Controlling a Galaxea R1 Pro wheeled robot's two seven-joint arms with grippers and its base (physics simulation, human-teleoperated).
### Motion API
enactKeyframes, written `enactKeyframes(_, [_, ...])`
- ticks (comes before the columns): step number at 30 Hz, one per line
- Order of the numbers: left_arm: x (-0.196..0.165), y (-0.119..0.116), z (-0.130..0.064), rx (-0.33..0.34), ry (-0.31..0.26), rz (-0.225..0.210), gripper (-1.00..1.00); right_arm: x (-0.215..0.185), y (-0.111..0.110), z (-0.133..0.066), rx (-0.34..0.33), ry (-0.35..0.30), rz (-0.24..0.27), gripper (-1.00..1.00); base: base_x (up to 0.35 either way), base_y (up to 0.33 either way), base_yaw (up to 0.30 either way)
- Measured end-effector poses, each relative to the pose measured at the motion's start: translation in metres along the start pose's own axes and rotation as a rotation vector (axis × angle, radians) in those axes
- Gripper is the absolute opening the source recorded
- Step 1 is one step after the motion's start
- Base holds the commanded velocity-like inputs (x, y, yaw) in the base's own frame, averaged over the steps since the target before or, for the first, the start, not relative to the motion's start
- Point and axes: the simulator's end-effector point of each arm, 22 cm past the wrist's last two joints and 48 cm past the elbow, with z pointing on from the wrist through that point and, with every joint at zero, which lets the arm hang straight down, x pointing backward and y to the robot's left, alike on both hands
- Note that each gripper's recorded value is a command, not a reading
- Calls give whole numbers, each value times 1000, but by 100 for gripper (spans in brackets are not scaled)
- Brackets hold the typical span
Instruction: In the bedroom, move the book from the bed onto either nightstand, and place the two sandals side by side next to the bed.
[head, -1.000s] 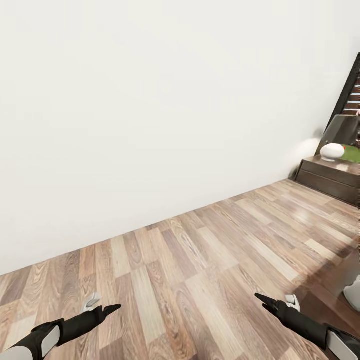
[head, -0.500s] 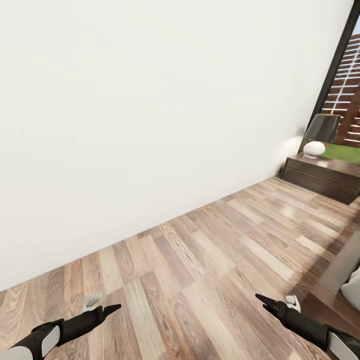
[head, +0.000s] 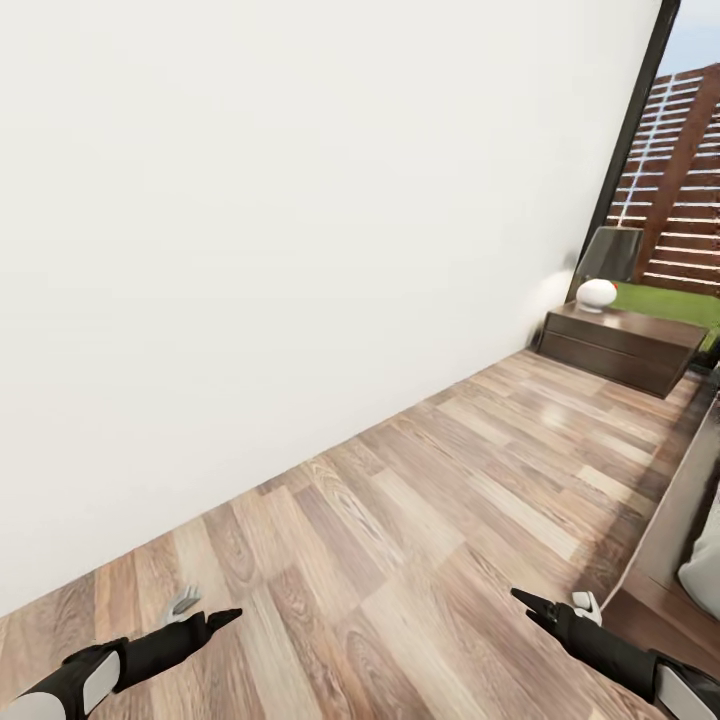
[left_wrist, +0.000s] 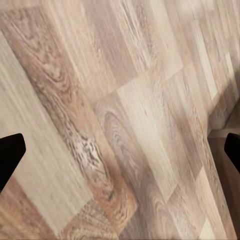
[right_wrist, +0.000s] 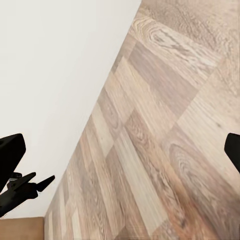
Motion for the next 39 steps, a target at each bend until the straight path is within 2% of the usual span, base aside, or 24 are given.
enactKeyframes(30, [0, 0, 0, 0, 0, 0, 100, 0, 0, 0, 1, 0, 1, 100, 170, 146, -180])
enactKeyframes(39, [0, 0, 0, 0, 0, 0, 100, 0, 0, 0, 0, 0, 1, 100, 167, 49, -207])
